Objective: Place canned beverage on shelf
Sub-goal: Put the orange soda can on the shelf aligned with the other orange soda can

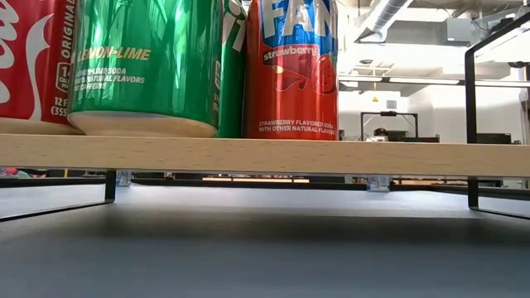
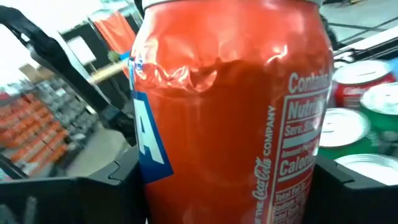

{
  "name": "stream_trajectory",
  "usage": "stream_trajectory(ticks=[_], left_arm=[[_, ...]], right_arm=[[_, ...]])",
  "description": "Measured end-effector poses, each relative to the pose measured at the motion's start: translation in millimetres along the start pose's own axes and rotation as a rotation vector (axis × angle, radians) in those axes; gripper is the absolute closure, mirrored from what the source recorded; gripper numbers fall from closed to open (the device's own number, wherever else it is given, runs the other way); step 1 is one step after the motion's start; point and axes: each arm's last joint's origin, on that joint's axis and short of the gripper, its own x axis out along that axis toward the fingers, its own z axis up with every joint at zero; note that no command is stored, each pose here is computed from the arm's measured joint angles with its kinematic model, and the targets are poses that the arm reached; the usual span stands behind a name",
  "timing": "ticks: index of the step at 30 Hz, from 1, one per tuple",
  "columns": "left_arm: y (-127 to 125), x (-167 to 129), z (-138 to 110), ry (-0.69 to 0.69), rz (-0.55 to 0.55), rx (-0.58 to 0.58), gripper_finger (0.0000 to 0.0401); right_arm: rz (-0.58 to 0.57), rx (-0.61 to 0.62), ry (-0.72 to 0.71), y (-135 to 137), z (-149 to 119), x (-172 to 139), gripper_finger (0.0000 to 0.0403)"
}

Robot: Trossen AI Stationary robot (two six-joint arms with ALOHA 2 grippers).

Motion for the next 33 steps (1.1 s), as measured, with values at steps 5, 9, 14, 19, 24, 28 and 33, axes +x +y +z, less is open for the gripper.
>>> stream_trajectory(ticks=[5, 9, 14, 19, 24, 28, 33], left_arm=[[-1, 2, -2, 0.002, 0.018, -0.028, 0.0080], [-4, 8, -10, 0.027, 0.064, -0.026, 0.0080], [-10, 19, -24, 0.060, 0.118, -0.067, 0.0080], [-17, 26, -33, 0.069, 0.115, -0.145, 0.0080], [-19, 25, -35, 0.062, 0.134, -0.211, 0.0080], [-20, 23, -35, 0.058, 0.132, -0.256, 0.0080], [-24, 19, -35, 0.042, 0.160, -0.265, 0.0080]], right_arm=[[0.062, 0.023, -0.001, 9, -13, -2, 0.0113], [0.088, 0.045, -0.013, 23, -12, -15, 0.0112], [0.039, 0.040, -0.041, 43, -25, -41, 0.0112], [-0.048, 0.044, -0.093, 57, -34, -64, 0.0112], [-0.160, -0.008, -0.196, 63, -17, -80, 0.0112], [-0.157, -0.081, -0.202, 66, 0, -89, 0.0112], [-0.290, -0.190, -0.243, 64, 34, -110, 0.0112]])
